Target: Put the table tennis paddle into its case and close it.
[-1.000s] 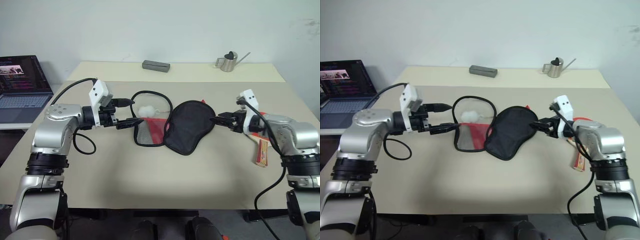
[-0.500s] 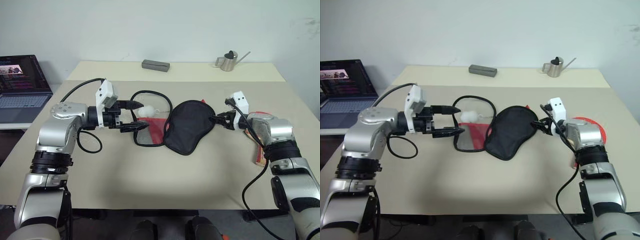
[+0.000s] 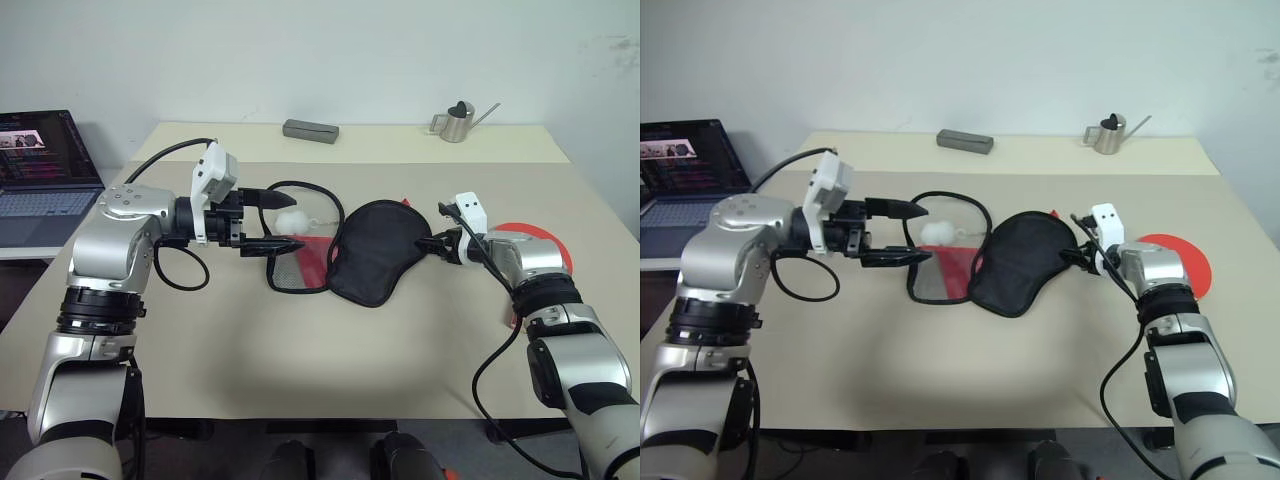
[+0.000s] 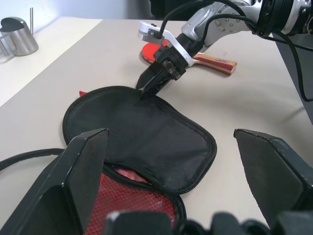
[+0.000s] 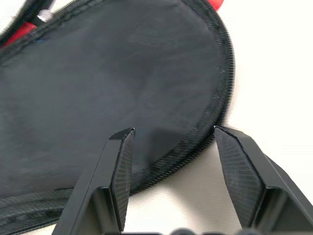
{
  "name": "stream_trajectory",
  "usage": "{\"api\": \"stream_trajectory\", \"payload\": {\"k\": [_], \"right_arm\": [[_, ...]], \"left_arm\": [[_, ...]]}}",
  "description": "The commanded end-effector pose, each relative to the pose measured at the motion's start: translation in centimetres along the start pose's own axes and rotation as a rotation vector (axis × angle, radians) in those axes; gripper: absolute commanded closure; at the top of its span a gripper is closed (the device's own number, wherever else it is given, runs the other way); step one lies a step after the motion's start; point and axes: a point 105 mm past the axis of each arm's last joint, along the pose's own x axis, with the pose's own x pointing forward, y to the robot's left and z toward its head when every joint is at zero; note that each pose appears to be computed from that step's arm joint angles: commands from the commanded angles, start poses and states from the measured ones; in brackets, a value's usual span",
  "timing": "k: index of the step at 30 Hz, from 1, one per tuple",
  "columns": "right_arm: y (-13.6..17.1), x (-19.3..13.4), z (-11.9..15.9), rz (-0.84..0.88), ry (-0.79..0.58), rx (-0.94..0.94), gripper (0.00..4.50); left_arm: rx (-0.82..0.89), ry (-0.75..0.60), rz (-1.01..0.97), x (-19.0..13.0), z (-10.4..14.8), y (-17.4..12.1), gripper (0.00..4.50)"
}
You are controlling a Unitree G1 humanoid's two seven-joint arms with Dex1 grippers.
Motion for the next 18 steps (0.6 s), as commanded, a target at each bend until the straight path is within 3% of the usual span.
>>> {"api": "stream_trajectory", "payload": {"k": [1,14,18], "right_arm": [[-0.6,-0.8,1.8,-0.021,-0.05,-0.013,1.69],[0.5,-0.5,1.1,0.019,-0.028,0.044,1.69],[0.8,-0.2,1.2,0.025,-0.02,0.054,2.92]], "left_arm": [[0.054,-0.011,0.027,-0.9,1.5,0.4,0.0],[0.048,-0.004,0.042,-1.0,1.1,0.6,0.0],[0.043,-0.003,0.038,-0.9,1.0,0.5,0.0]]}}
